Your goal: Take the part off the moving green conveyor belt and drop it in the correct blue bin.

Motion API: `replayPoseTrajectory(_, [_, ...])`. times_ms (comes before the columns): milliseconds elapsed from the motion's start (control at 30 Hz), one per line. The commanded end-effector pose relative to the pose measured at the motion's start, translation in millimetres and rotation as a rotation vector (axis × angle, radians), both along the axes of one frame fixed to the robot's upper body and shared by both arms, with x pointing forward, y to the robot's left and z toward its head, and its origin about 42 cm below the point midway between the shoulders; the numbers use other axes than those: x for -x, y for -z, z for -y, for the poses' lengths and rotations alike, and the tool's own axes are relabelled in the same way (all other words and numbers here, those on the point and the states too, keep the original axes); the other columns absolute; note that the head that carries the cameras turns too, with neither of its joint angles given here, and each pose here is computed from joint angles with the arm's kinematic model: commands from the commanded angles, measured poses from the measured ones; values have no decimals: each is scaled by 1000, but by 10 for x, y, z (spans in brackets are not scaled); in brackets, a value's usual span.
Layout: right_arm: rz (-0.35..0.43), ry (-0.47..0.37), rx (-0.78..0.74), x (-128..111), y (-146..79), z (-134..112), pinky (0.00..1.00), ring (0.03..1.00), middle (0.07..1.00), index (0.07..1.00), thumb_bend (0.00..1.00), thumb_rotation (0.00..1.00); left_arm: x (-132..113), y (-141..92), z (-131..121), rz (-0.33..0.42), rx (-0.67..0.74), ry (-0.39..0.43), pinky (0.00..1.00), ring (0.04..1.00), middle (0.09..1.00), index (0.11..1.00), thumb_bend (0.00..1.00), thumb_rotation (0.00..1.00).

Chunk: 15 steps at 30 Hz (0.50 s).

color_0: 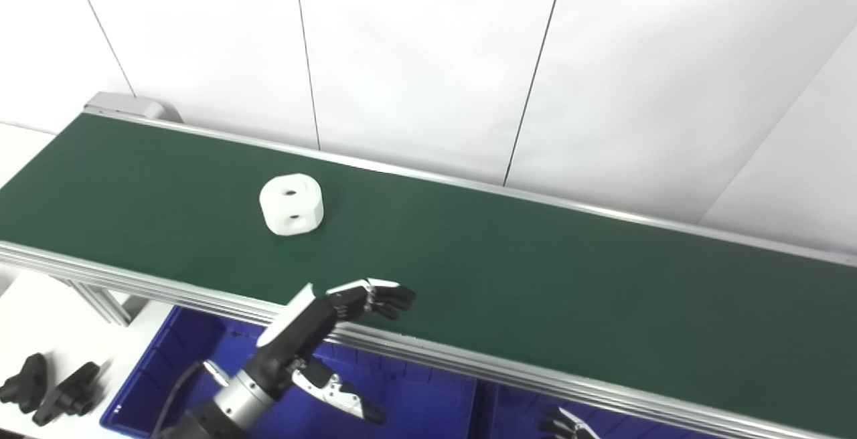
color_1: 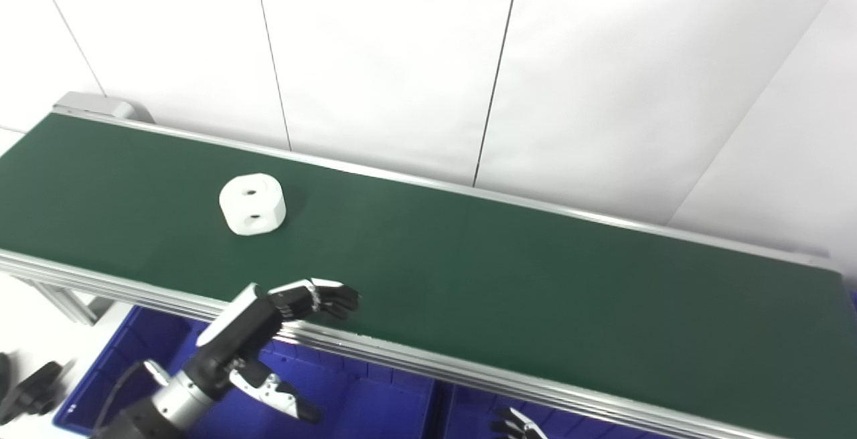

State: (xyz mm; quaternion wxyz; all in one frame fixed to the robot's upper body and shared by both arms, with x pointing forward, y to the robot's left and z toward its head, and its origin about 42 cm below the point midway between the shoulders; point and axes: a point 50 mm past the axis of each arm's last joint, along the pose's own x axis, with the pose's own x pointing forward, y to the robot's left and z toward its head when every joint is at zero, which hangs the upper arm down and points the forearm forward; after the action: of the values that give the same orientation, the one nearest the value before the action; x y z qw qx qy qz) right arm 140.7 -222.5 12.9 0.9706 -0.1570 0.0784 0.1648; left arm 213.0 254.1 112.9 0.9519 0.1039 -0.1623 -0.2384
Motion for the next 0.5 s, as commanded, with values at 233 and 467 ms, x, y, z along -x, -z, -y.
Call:
replayPoseTrajectory(233, [94, -1, -37, -88, -28, -40, 627, 730, 777, 818, 900, 151, -311, -510, -69, 215, -101, -12, 691, 771, 816, 777, 819, 216])
replayPoseTrajectory(467, [100, -1, -17, -108, -8, -36, 615, 705, 755, 806, 917, 166, -711, -727, -126, 210, -281, -101, 823, 860, 875, 837, 780, 274])
